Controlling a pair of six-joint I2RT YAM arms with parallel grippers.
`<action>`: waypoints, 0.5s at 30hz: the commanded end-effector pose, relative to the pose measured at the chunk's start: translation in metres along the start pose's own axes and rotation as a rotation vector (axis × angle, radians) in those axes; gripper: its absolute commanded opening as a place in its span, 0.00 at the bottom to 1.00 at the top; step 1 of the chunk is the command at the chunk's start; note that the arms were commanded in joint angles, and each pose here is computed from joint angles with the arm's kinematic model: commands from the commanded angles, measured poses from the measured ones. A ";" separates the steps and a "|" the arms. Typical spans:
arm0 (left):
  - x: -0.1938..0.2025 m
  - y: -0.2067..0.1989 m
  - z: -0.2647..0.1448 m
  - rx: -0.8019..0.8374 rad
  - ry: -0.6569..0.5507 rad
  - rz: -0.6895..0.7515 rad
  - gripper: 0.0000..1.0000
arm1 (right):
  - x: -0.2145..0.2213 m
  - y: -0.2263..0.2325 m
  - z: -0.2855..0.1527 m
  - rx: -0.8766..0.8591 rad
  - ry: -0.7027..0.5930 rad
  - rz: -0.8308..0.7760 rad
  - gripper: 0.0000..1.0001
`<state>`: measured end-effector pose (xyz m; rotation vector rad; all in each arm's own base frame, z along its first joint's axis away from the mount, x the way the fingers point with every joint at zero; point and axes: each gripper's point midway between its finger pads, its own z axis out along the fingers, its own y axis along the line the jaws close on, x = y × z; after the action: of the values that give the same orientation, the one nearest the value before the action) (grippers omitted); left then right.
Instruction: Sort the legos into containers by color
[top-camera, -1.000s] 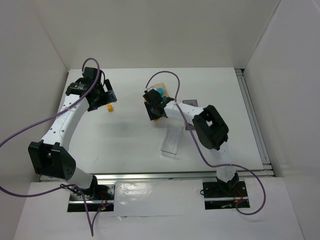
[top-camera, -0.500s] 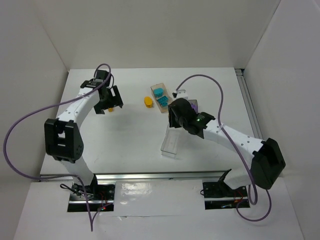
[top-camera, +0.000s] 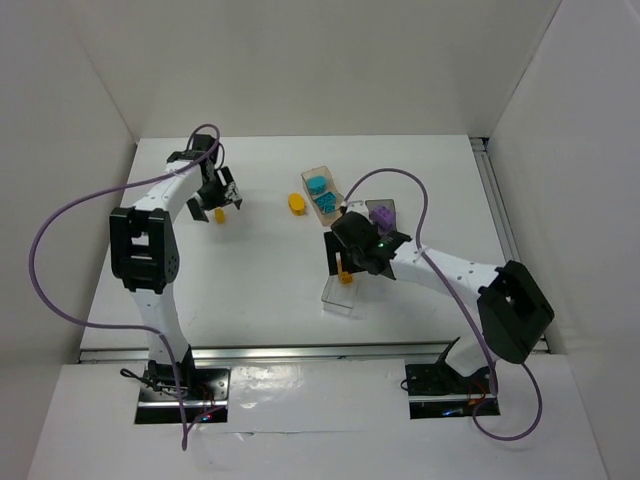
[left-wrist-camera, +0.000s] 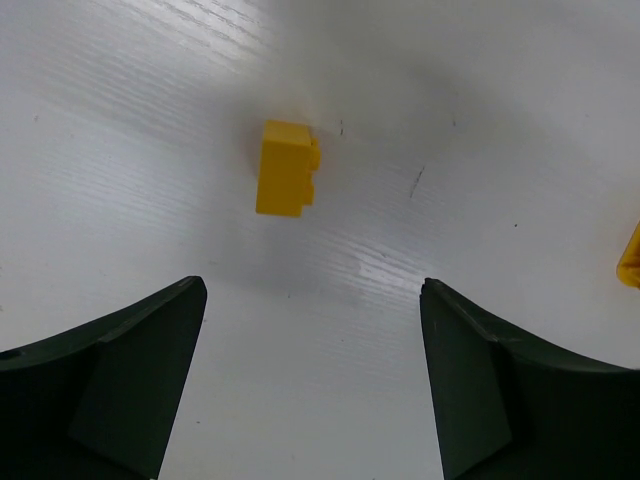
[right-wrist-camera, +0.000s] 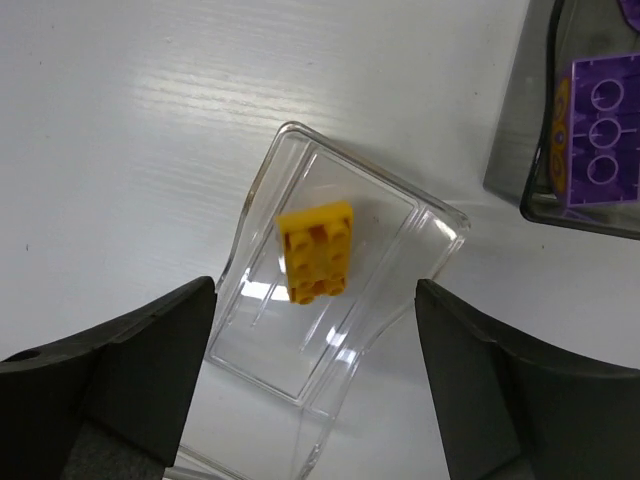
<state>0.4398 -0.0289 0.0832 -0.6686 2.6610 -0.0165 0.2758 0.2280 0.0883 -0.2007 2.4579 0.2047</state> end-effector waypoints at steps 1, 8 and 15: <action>-0.005 -0.004 0.007 0.009 0.001 0.002 0.95 | -0.018 0.014 -0.005 -0.022 -0.039 -0.013 0.89; -0.009 -0.001 0.033 -0.028 0.021 -0.003 0.84 | -0.060 0.008 -0.039 0.001 -0.185 0.021 0.89; -0.018 0.009 0.054 -0.063 0.020 -0.027 0.67 | -0.068 0.003 -0.047 0.034 -0.192 0.012 0.87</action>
<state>0.4597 -0.0217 0.0361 -0.6970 2.7219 0.0422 0.2987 0.2349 0.1479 -0.1534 2.3051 0.2185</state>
